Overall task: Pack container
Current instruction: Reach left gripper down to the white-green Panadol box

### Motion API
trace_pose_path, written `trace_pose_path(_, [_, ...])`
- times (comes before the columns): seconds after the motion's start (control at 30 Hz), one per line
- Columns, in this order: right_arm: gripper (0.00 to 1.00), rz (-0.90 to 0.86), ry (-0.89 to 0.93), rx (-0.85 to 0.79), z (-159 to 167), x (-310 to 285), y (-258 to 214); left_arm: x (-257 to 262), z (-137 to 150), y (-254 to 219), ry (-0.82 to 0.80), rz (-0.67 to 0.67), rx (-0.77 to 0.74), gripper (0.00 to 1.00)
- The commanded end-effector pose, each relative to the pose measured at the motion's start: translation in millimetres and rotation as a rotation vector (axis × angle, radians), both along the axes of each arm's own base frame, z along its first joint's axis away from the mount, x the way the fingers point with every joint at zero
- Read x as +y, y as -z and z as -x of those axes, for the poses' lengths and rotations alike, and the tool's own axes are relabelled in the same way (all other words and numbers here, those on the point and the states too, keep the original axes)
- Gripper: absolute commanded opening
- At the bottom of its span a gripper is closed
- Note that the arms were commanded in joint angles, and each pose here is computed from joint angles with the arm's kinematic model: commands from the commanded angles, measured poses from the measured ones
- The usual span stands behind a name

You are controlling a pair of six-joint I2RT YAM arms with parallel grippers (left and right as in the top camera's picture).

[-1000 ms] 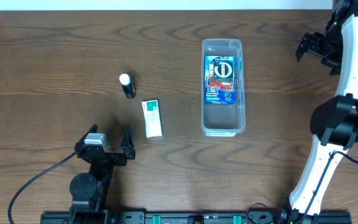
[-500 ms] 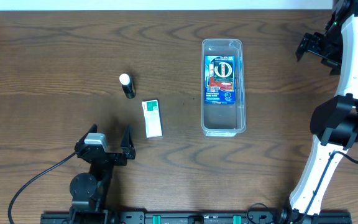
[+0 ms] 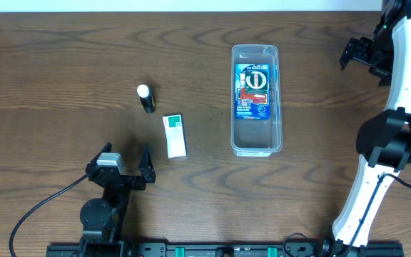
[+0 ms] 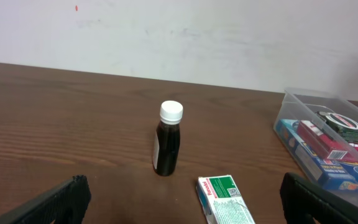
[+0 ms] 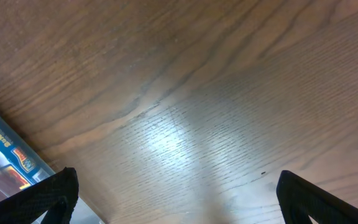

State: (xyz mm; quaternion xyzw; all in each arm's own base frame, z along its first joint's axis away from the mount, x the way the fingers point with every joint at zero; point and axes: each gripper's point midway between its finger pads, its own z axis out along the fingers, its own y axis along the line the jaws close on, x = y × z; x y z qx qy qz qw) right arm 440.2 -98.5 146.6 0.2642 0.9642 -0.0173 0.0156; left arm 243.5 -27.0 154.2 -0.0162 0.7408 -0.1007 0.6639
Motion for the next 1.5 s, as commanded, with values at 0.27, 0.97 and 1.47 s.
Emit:
trace_pose_path(0.27, [0.99, -0.004, -0.008, 0.007, 0.9, -0.8, 1.9, -2.6, 1.1, 15.1, 0.016, -0.018, 0.044, 0.98])
trace_pose_path(0.97, [0.99, -0.004, -0.009, 0.007, 0.9, -0.3, 1.9, -30.1, 7.1, 2.4, 0.164, 0.144, 0.039, 0.98])
trace_pose_path(1.47, [0.99, -0.004, -0.009, 0.007, 0.8, -0.3, 1.9, -51.9, 45.8, -89.6, 0.316, 0.078, 0.255, 0.98])
